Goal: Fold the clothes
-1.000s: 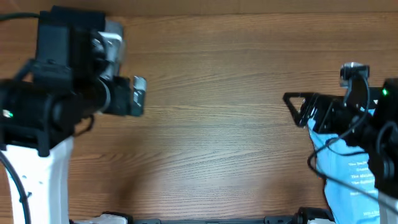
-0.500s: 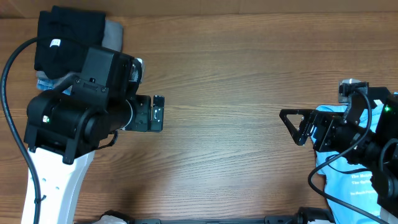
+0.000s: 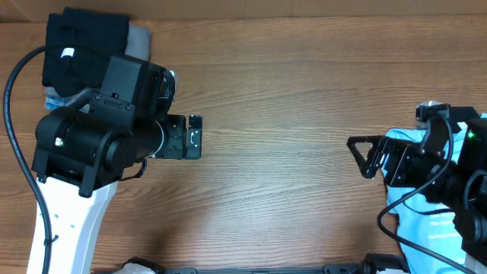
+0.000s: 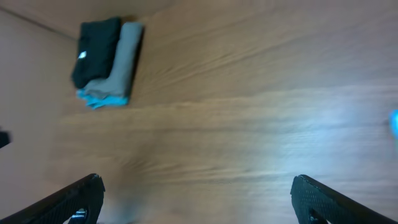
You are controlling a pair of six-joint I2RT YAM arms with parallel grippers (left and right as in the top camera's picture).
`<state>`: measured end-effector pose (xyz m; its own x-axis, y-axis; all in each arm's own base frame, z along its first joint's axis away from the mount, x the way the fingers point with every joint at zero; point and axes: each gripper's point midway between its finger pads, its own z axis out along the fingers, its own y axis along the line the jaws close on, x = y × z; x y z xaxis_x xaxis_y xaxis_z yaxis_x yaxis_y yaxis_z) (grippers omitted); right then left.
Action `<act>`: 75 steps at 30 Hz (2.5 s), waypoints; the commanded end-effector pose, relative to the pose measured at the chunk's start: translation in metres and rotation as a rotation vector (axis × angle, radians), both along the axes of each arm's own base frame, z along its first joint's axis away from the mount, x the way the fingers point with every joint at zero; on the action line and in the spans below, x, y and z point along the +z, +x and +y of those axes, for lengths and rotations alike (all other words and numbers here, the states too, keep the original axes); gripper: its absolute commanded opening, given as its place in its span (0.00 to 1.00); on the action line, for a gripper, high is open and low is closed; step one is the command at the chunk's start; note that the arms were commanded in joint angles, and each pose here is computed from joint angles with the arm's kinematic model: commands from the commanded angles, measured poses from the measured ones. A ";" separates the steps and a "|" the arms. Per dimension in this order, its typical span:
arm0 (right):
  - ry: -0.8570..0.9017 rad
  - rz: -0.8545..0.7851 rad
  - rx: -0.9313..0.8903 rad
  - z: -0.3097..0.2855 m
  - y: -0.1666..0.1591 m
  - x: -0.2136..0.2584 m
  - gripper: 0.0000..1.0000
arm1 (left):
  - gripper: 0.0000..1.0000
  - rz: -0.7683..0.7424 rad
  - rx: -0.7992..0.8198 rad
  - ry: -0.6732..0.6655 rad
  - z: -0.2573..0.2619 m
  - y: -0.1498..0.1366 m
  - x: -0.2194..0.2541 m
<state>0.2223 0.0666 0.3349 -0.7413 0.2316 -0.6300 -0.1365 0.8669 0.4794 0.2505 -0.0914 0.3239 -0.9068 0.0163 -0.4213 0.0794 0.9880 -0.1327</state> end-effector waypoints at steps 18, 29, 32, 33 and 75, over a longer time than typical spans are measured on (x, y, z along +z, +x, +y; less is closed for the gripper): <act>-0.205 -0.686 0.045 0.004 0.002 -0.130 1.00 | 1.00 0.009 0.008 -0.014 -0.003 0.000 -0.002; -0.195 -0.854 0.046 0.009 0.008 -0.156 1.00 | 1.00 0.009 0.007 -0.014 -0.003 0.000 -0.002; -0.195 -0.849 0.047 0.009 0.008 -0.157 1.00 | 1.00 0.010 0.007 -0.014 -0.003 -0.001 -0.002; -0.195 -0.849 0.047 0.009 0.008 -0.157 1.00 | 1.00 0.010 0.007 -0.014 -0.003 -0.001 -0.002; -0.195 -0.846 0.048 0.009 0.008 -0.158 1.00 | 1.00 -0.748 0.019 0.002 0.064 0.013 -0.010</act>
<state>0.2312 0.0753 0.1789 -0.0167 0.0432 -0.9989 -0.4138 0.9092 0.0462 0.2815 -0.0288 0.3311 -0.4322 -0.0895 -0.8973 0.0707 0.9886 -0.1327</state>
